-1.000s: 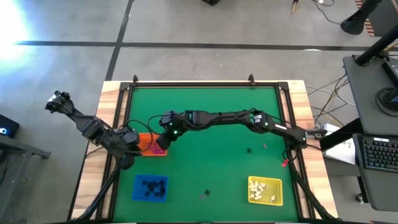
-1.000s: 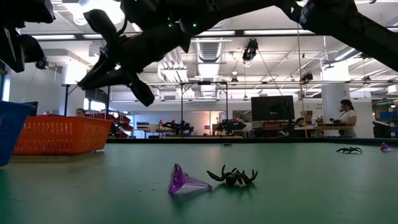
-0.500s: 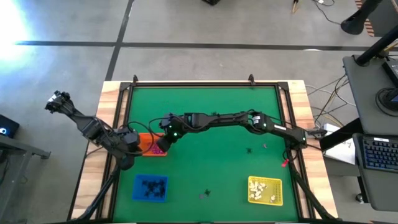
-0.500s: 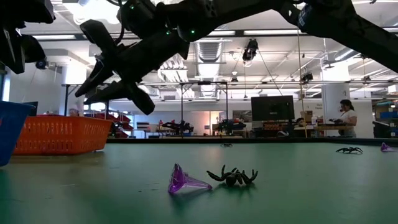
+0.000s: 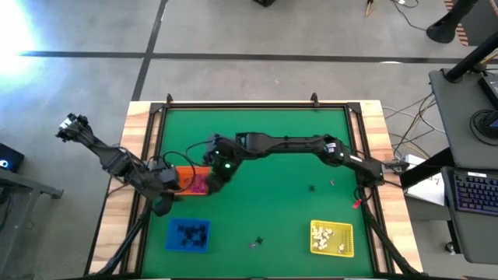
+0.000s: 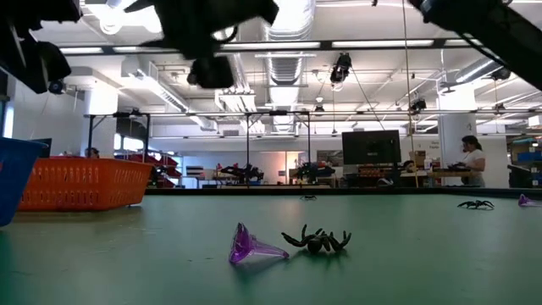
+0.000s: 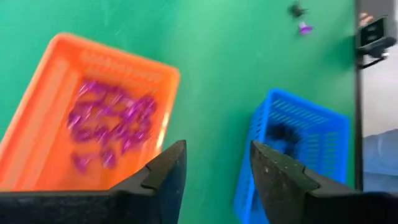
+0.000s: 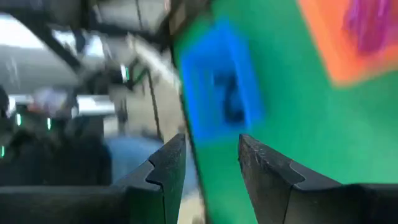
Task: Sort Halloween decoration
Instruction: Put the violet witch hat toy into the orange bin
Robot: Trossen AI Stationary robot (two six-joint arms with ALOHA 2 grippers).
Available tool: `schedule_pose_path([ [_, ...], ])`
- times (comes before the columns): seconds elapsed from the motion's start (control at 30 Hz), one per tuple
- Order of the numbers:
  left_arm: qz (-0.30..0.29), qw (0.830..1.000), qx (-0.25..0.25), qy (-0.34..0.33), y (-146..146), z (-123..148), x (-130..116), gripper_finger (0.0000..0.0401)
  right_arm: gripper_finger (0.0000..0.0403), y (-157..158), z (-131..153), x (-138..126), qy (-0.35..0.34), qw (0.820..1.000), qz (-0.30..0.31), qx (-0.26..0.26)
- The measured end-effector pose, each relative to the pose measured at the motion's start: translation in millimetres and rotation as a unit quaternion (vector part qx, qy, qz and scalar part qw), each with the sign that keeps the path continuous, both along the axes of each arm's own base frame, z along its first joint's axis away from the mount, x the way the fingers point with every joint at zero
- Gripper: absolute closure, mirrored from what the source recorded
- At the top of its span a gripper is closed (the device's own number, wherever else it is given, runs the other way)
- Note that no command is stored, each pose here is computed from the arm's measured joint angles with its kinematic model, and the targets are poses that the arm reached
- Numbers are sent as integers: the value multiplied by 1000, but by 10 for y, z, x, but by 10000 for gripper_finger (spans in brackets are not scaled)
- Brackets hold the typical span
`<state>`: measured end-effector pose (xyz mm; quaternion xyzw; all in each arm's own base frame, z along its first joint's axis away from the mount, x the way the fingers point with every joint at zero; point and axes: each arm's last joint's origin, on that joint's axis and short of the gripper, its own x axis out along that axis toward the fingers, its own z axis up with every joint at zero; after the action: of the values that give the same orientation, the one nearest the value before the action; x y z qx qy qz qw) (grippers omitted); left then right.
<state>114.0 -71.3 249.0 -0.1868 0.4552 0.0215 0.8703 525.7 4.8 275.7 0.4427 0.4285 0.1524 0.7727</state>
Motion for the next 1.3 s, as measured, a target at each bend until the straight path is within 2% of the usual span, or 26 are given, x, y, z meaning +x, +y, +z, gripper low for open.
schedule_pose_path([
  [0.07,-15,1000,4,-14,-35,4,51,236,267,116,118,-177,39,999,26,-2],
  [0.13,-28,999,9,-25,-71,1,102,235,270,232,253,-369,70,996,40,-36],
  [0.23,-42,999,23,-21,-110,-34,159,238,274,393,471,-695,131,982,7,-139],
  [0.33,-48,998,35,-9,-135,-75,195,243,275,537,631,-969,180,952,-47,-242],
  [0.4,-56,997,45,-3,-150,-99,216,245,275,651,684,-1064,189,937,-75,-285],
  [0.6,-75,996,54,-14,-209,-127,301,251,275,986,643,-1149,208,931,-73,-292],
  [0.67,-79,995,50,-28,-240,-125,345,251,275,1070,562,-1166,233,923,-66,-298],
  [0.8,-103,992,33,-69,-332,-107,467,251,275,1160,442,-1242,293,898,-76,-320],
  [1.0,-120,985,18,-123,-476,-124,668,251,275,1168,521,-1284,279,898,-100,-326],
  [1.3,-94,988,-10,-124,-690,-395,978,251,275,1017,932,-1512,211,892,-154,-369],
])
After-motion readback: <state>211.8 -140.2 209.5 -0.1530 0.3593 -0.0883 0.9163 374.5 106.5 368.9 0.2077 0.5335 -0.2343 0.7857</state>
